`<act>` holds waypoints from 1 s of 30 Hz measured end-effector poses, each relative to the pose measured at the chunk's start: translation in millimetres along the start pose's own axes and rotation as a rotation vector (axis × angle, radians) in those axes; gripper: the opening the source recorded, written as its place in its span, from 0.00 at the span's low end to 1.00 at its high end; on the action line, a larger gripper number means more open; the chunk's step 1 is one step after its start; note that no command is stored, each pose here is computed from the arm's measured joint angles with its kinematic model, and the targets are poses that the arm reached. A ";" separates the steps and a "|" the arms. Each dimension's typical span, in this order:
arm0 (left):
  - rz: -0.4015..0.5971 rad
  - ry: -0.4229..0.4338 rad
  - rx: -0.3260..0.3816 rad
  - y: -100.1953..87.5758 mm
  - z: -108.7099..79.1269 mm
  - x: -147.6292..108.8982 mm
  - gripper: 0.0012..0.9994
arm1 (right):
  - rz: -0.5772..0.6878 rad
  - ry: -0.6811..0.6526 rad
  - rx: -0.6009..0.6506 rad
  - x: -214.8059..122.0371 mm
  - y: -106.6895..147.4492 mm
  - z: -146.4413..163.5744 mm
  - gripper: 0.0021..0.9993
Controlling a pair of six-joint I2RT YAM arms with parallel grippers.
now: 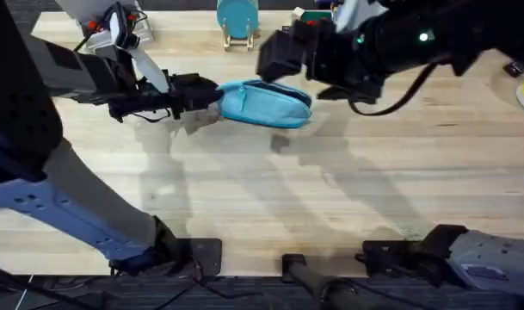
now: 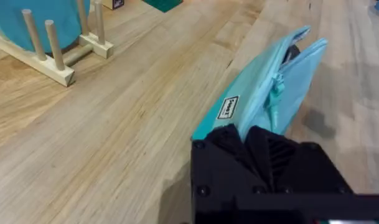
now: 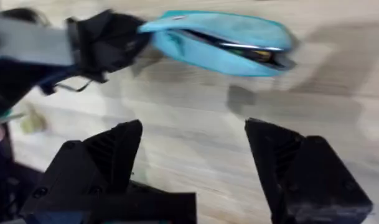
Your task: Unzip the bag, pick up the pens from the table one at a time and place them inside, then zip the bag closed.
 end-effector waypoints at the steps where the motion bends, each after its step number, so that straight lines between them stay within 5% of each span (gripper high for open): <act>1: 0.000 0.000 0.000 0.0 0.0 0.0 0.04 | 0.005 -0.022 -0.008 1.6 0.5 3.5 1.00; 17: 0.000 0.000 0.000 0.0 0.0 0.0 0.04 | 0.097 -0.079 -0.122 43.3 28.6 22.0 1.00; 30: 0.000 0.000 0.000 0.0 0.0 0.0 0.04 | 0.042 -0.053 -0.217 90.5 32.2 41.6 1.00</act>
Point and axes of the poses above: each hand's point on the last joint's axis, 136 mm out from that joint toward the fingers, its own x axis out along the fingers, its own z axis along the line the jaws close on, y = z × x, the point moved 2 cm from there along -x, back along the fingers, and after that the axes turned 3 degrees about x, right-handed, at the moved point
